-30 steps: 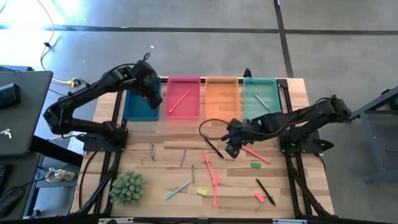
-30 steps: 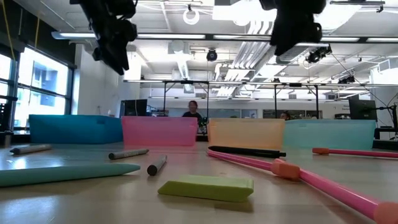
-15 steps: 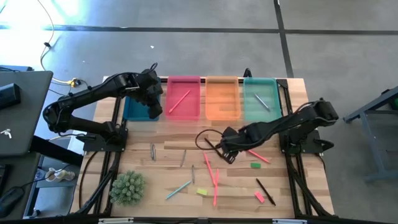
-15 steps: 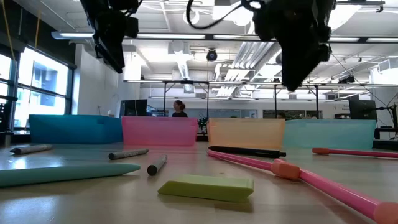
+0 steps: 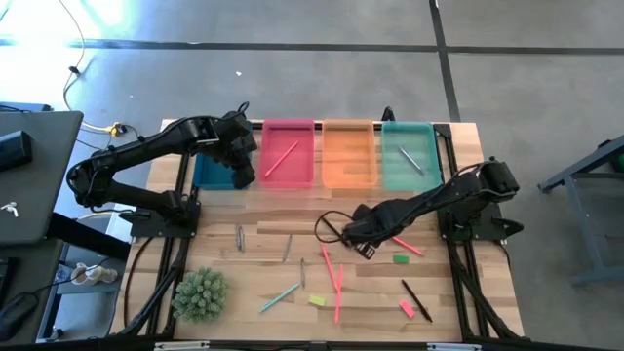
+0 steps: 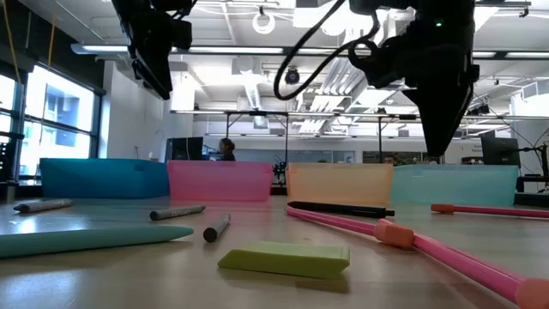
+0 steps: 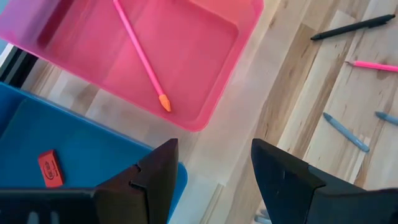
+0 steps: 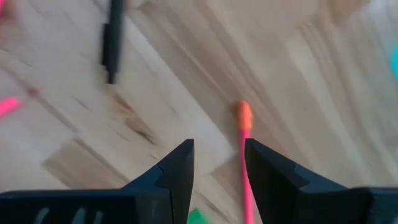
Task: Sort crayons/erasers/pens/pencils in bins
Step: Put the pink pencil into the pink bin
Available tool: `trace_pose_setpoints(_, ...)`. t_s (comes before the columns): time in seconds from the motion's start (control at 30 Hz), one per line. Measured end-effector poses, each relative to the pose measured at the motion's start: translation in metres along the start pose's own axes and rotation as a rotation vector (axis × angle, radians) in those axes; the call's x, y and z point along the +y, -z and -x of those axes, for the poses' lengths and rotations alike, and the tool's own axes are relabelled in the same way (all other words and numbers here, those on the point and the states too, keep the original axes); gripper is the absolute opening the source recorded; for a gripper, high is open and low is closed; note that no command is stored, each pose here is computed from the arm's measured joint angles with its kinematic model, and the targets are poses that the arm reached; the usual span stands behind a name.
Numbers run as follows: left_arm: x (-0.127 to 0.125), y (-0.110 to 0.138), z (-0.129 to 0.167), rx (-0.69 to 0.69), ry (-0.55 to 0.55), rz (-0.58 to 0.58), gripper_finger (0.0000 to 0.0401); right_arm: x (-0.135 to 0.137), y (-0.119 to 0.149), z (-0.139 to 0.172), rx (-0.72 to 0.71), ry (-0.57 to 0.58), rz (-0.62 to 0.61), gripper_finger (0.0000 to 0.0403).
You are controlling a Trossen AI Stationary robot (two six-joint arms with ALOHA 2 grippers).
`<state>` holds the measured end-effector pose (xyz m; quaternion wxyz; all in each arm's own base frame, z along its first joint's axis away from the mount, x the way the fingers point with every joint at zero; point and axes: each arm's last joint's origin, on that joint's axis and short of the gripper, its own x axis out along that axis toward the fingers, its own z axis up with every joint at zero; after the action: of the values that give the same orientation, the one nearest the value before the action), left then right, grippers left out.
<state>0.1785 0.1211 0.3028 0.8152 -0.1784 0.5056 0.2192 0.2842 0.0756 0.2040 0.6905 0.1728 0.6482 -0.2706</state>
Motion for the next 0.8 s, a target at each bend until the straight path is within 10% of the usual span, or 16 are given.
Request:
trace_pose_setpoints(0.53, 0.0, 0.0, 0.0, -0.002, 0.0, 0.001, 0.0193, -0.03, -0.001, -0.009, 0.117, 0.134, 0.152, 0.0135)
trace_pose_setpoints(0.8, 0.0, 0.0, 0.0, -0.002, 0.0, 0.004, 0.0193, -0.04, 0.008, -0.021, 0.086, -0.02, 0.095, 0.0135)
